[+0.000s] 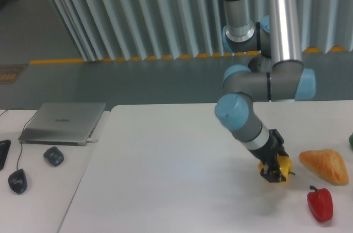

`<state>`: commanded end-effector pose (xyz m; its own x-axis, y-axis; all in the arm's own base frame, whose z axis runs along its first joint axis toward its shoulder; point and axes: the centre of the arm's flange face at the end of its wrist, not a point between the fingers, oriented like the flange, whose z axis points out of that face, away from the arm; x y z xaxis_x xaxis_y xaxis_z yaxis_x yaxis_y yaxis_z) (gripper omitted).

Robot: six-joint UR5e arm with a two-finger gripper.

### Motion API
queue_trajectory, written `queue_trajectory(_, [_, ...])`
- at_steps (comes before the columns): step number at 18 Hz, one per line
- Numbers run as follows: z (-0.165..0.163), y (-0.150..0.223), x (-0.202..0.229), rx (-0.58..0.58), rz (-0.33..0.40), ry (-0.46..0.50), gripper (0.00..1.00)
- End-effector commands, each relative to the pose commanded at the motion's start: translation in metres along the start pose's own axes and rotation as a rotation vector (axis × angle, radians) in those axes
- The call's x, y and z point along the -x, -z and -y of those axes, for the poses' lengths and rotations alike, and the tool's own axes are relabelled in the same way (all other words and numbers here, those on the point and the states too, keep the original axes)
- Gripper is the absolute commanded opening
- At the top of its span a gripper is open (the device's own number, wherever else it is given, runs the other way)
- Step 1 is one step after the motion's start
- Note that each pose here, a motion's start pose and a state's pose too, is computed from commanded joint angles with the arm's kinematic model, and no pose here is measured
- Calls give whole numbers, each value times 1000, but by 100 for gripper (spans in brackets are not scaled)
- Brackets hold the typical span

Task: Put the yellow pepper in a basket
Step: 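Lift the yellow pepper and carry it away from the table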

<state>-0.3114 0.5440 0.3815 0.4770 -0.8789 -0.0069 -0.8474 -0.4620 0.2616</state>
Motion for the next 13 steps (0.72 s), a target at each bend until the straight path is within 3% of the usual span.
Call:
queue_trajectory(4, [-100, 27, -30, -86, 63, 177, 41])
queue_trajectory(7, [-178, 19, -47, -143, 93, 315, 41])
queue_trajectory(13, [-292, -52, -59, -190, 141, 408, 41])
